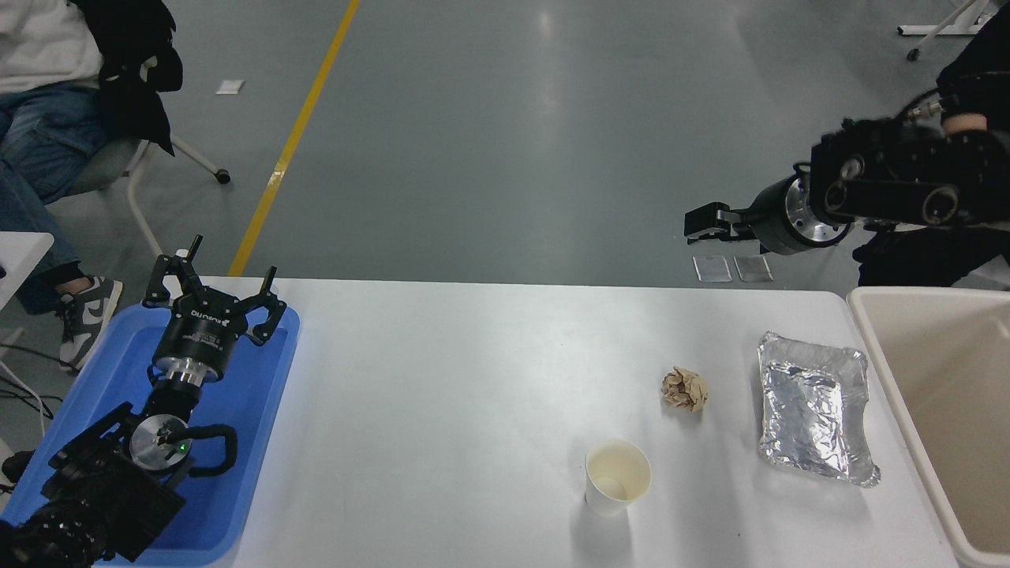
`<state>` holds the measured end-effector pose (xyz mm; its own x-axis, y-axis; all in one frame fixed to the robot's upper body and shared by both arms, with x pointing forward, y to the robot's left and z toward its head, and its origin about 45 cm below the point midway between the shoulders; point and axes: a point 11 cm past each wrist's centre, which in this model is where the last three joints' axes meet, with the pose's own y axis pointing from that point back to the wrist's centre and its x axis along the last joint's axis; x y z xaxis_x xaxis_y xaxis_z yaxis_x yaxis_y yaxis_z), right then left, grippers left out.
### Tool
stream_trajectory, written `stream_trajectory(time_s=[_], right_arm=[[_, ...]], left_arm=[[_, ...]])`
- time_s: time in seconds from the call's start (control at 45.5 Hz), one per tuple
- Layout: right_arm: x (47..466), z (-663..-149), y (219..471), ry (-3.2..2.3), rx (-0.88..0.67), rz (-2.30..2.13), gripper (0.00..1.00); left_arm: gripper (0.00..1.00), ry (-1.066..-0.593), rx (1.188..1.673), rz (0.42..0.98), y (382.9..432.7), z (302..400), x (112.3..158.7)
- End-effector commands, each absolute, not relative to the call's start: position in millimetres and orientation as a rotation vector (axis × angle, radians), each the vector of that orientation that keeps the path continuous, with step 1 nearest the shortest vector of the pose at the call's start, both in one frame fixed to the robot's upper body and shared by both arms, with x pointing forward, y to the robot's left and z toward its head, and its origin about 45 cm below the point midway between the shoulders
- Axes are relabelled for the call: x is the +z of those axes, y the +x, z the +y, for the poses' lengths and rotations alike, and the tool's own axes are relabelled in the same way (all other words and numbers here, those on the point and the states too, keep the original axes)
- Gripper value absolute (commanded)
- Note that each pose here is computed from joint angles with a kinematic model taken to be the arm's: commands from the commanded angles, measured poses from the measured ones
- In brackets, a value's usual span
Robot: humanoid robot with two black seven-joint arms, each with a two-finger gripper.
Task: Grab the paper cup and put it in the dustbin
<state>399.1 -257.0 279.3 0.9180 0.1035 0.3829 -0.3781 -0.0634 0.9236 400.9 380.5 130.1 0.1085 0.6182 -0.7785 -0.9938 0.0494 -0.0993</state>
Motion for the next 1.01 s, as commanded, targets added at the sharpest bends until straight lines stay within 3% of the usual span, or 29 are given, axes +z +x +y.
stream_trajectory(time_s=[0.0, 0.33, 0.659, 0.989], right_arm=[[287, -238, 358, 1.577, 0.410, -0.015, 1.00], [294, -222, 357, 1.582, 0.442, 0.011, 1.00], [269, -206, 328, 1.701, 0.225, 0.024, 1.00], [231, -204, 313, 1.748, 0.124, 0.040, 1.00]], left_arm=[[1.00, -0.746, 1.367, 0.639, 400.7, 381.3, 130.0], [1.00, -0.746, 1.367, 0.639, 400.7, 381.3, 130.0], [1.00, -0.746, 1.367, 0.639, 400.7, 381.3, 130.0], [1.00, -0.746, 1.365, 0.639, 400.9, 380.9, 130.3]])
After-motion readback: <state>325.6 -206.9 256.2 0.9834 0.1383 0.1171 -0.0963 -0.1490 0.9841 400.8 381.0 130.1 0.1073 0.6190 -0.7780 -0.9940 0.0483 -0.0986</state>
